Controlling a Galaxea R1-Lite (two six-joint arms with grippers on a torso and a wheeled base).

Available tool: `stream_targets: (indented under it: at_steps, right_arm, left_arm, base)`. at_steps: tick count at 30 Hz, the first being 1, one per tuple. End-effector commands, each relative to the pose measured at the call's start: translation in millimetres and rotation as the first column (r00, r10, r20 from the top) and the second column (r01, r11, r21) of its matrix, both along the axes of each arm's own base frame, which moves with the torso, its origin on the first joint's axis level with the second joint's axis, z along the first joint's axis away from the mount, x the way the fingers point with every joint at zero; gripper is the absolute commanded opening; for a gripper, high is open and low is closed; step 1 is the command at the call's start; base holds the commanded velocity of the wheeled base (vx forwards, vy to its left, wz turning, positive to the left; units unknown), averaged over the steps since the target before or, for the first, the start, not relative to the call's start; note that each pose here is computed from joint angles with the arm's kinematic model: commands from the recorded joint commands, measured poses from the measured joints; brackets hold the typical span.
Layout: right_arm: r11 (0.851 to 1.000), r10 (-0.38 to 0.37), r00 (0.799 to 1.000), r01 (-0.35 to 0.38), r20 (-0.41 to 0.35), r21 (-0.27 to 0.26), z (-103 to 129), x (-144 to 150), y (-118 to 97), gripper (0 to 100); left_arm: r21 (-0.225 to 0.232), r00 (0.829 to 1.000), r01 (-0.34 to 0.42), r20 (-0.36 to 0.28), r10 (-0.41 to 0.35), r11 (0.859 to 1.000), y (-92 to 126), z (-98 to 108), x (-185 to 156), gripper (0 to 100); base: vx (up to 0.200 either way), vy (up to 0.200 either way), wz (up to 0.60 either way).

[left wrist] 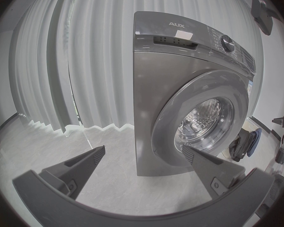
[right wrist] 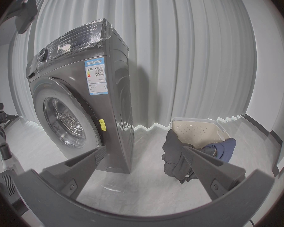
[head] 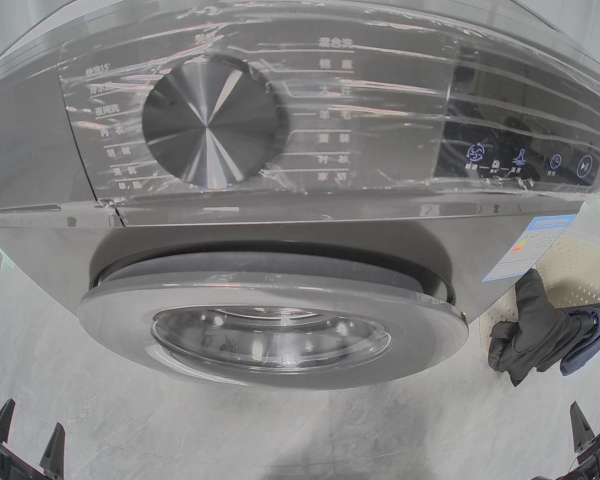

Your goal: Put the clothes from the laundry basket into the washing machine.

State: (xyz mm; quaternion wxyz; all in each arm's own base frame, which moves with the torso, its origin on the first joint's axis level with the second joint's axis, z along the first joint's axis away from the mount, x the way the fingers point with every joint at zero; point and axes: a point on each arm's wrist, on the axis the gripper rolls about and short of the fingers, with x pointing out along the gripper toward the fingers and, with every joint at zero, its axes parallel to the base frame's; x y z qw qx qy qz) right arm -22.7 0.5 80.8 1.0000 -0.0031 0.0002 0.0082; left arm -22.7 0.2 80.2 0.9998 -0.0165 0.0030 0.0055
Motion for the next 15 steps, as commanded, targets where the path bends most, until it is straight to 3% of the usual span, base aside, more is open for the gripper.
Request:
stream_targets:
  at_steps: [1,15]
  right_arm:
    - [1.0,0.0,1.0,0.0,-0.007,0.0,-5.1,0.5,0.0,100]
    - [1.0,0.004,1.0,-0.004,-0.006,0.002,-4.7,0.4,-0.1,100]
  left_arm:
    - [-0.001,1.0,0.0,0.002,0.0,1.0,0.0,-4.5,-0.2,100]
    - [0.001,1.0,0.0,0.002,0.0,1.0,0.0,-4.5,-0.2,100]
  base:
    - [0.0,0.0,0.0]
    - [0.0,0.0,0.0]
